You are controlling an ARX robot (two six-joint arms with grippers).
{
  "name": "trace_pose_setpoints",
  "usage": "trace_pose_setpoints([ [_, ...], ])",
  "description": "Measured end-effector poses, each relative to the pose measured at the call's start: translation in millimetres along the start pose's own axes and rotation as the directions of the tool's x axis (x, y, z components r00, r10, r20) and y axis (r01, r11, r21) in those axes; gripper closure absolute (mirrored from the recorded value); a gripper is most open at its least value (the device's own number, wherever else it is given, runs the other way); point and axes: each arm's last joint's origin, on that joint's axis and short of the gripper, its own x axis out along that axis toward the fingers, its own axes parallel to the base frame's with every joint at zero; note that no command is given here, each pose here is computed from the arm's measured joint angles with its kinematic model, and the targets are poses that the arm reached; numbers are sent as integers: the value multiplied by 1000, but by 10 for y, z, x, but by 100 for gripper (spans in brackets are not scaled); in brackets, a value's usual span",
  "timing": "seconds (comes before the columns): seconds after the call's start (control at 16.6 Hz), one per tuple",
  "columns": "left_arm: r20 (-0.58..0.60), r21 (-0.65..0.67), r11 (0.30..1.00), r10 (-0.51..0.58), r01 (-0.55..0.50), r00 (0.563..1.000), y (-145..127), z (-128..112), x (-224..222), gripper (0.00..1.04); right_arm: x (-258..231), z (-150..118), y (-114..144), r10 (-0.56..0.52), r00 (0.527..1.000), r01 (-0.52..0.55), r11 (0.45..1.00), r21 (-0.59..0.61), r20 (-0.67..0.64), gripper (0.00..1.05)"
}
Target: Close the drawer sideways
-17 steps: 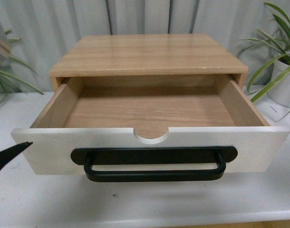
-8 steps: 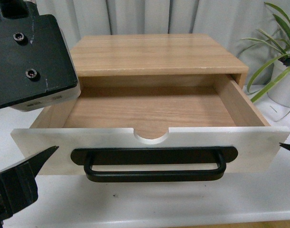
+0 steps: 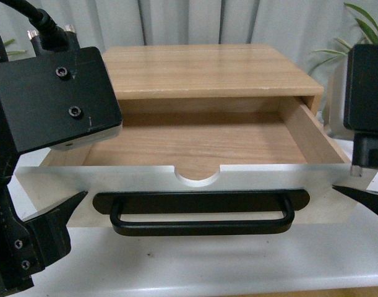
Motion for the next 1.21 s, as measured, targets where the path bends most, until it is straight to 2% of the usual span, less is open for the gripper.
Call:
trace_pose_setpoints([
  [0.24, 10, -8, 998, 58, -58, 998, 77, 108, 74, 7, 105, -30, -121, -26, 999, 26, 1000, 14, -25, 6],
  [0.6, -3, -21, 995, 95, -95, 995, 30, 204, 268, 7, 326, -122, -276, -32, 998, 34, 999, 43, -52, 6],
  [1.21, -62, -81, 960, 265, -269, 962, 147, 437, 760, 7, 731, -247, -655, -123, 989, 128, 990, 57, -87, 6],
])
